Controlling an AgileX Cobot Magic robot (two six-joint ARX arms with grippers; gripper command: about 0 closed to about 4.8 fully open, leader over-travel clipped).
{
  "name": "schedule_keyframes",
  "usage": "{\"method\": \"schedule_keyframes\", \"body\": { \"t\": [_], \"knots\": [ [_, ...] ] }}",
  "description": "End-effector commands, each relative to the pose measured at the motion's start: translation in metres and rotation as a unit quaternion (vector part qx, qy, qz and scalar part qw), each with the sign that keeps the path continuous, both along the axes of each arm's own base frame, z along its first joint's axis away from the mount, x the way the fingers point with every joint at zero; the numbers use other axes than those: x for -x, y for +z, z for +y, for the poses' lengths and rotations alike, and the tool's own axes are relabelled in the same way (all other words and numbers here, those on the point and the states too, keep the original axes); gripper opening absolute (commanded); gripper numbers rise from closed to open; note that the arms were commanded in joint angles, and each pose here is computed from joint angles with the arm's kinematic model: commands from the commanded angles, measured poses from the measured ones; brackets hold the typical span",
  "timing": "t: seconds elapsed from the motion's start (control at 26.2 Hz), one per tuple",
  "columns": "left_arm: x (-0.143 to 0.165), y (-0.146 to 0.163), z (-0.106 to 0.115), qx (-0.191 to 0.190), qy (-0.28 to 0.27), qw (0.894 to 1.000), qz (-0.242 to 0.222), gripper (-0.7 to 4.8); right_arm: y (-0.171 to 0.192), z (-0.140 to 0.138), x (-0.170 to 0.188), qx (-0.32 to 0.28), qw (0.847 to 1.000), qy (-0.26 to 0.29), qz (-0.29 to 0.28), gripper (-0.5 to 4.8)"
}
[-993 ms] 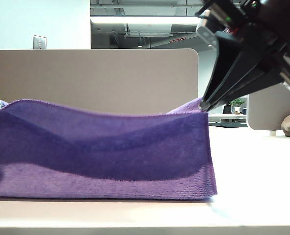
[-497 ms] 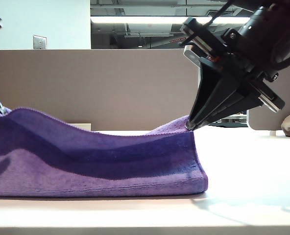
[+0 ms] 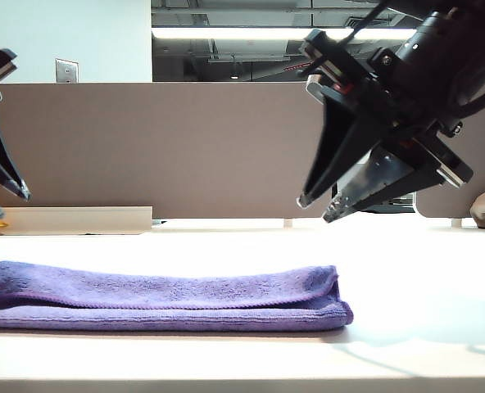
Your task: Fold the bottom of the cloth upward, then fold it vertically to form a square shape.
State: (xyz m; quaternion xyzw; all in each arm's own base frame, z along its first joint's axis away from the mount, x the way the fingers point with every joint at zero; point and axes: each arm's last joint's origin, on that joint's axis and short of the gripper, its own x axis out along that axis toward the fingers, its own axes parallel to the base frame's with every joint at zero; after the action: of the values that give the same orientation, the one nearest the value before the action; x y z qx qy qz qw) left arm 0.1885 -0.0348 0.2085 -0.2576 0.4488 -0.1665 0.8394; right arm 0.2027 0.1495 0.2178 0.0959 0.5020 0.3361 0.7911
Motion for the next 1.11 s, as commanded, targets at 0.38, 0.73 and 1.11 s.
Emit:
{"method": "schedule_keyframes", "body": {
  "t": [0.38, 0.73, 1.11],
  "knots": [
    [0.002, -0.002, 0.001, -0.012, -0.001, 1.000, 0.015, 1.22, 0.001, -0.001, 0.001, 0.010, 1.000, -0.007, 0.008, 1.54],
    [0.008, -0.009, 0.002, -0.042, 0.002, 0.997, 0.058, 1.27, -0.003, -0.005, 0.004, 0.038, 0.999, -0.017, 0.025, 1.54],
    [0.004, -0.020, 0.001, -0.039, -0.014, 0.995, 0.093, 1.29, -0.019, 0.001, -0.002, 0.038, 0.997, -0.004, 0.060, 1.54]
  ]
}}
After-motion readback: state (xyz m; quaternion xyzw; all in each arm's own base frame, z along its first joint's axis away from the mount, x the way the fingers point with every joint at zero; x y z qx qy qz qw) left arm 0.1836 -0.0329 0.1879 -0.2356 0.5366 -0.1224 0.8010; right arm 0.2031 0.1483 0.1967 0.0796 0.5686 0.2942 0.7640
